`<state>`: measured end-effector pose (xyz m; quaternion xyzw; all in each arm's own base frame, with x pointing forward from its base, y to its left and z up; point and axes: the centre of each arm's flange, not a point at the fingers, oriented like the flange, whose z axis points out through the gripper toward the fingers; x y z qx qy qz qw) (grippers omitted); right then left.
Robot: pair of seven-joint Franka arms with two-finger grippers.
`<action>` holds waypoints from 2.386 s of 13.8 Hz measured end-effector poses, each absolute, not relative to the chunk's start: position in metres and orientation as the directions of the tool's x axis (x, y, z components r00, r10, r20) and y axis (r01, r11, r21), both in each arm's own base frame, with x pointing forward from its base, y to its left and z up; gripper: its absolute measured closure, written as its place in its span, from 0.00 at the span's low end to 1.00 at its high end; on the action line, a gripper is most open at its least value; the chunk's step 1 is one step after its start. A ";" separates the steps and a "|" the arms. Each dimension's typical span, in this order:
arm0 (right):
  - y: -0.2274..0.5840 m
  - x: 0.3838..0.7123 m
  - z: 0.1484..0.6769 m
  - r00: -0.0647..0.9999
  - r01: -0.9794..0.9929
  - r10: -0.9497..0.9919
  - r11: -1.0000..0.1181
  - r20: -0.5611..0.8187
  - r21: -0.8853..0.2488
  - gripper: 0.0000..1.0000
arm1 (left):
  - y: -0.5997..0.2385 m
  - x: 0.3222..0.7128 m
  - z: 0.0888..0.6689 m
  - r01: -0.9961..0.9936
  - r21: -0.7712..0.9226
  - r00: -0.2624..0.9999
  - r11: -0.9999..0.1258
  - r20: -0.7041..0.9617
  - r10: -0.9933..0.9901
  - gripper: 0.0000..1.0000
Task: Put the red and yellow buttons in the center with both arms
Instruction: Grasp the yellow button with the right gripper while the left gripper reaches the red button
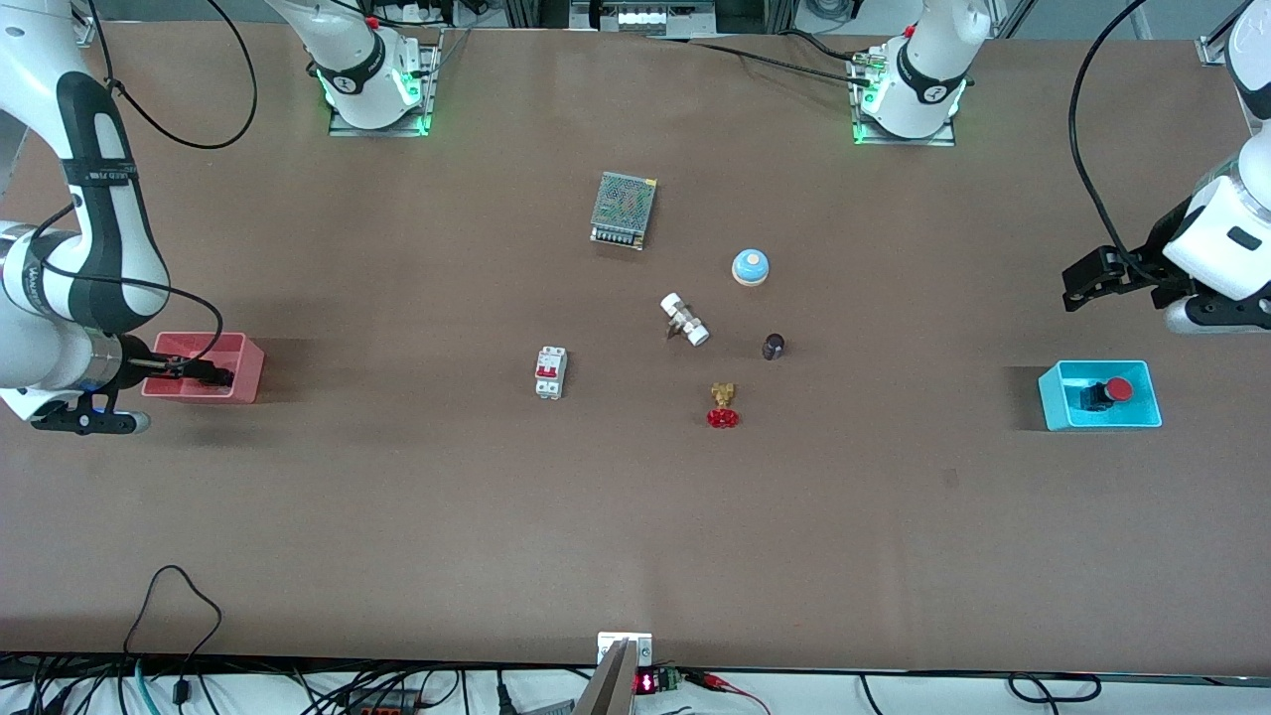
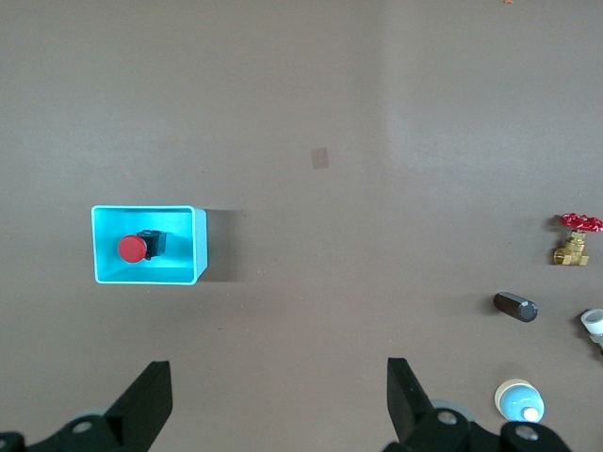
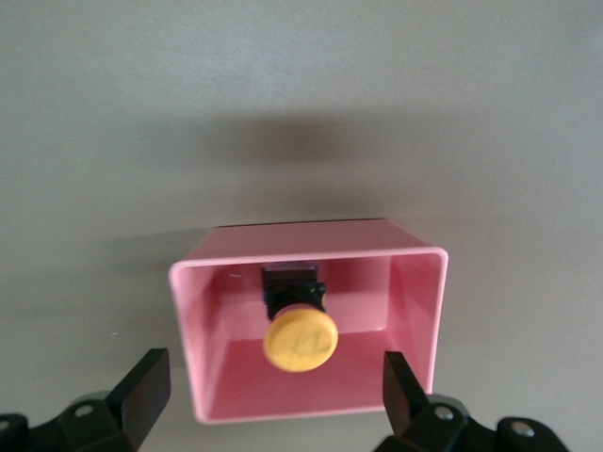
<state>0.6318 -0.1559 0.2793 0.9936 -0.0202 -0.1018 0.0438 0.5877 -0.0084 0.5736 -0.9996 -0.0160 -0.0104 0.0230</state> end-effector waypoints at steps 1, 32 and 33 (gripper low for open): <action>-0.160 0.631 0.275 0.977 -0.028 -0.046 -0.996 -0.206 0.088 0.00 | -0.008 0.588 0.574 0.032 -0.046 0.999 -0.998 0.021 0.031 0.00; -0.166 0.626 0.229 0.970 -0.019 -0.026 -0.999 -0.243 0.034 0.40 | 0.237 0.587 0.240 0.024 -0.065 0.999 -0.998 -0.036 0.027 0.01; -0.166 0.626 0.229 0.970 -0.014 -0.022 -0.999 -0.243 0.033 0.41 | 0.238 0.586 0.235 0.024 -0.064 0.999 -0.998 -0.040 0.027 0.04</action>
